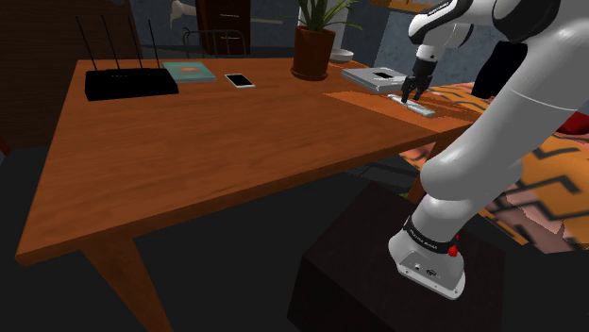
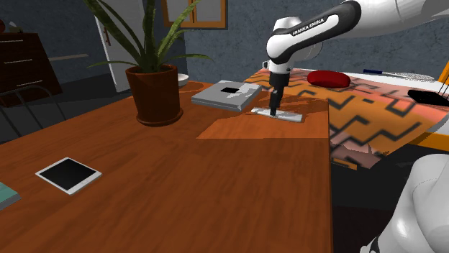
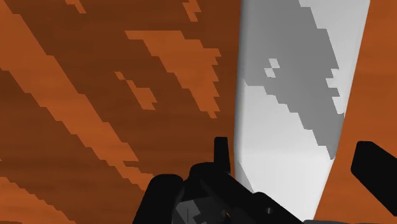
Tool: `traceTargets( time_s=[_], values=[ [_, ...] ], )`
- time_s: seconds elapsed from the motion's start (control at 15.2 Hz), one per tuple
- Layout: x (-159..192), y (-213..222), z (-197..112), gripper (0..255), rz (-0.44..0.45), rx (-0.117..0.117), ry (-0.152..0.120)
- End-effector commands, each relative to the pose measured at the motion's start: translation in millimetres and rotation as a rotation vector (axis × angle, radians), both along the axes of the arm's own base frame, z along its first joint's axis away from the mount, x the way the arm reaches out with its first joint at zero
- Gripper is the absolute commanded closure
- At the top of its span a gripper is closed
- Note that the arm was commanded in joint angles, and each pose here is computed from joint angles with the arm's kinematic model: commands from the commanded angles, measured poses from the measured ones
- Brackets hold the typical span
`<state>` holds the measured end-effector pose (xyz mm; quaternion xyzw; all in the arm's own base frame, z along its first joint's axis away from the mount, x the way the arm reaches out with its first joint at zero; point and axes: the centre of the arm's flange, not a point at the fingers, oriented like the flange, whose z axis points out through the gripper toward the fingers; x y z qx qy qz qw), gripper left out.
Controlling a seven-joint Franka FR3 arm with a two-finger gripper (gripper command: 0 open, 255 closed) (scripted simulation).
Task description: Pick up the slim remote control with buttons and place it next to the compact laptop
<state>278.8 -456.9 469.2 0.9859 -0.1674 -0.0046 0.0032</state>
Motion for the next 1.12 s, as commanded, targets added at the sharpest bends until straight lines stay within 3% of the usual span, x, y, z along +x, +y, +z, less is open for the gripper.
traceTargets(
  time_s=[0.0,0.26,0.53,1.06],
  values=[
    [0,0,0,0,0.0,0.0,0.0],
    [0,0,0,0,0.0,0.0,0.0],
    [1,0,50,0,0.0,0.0,0.0],
    [0,0,50,0,0.0,0.0,0.0]
  ],
)
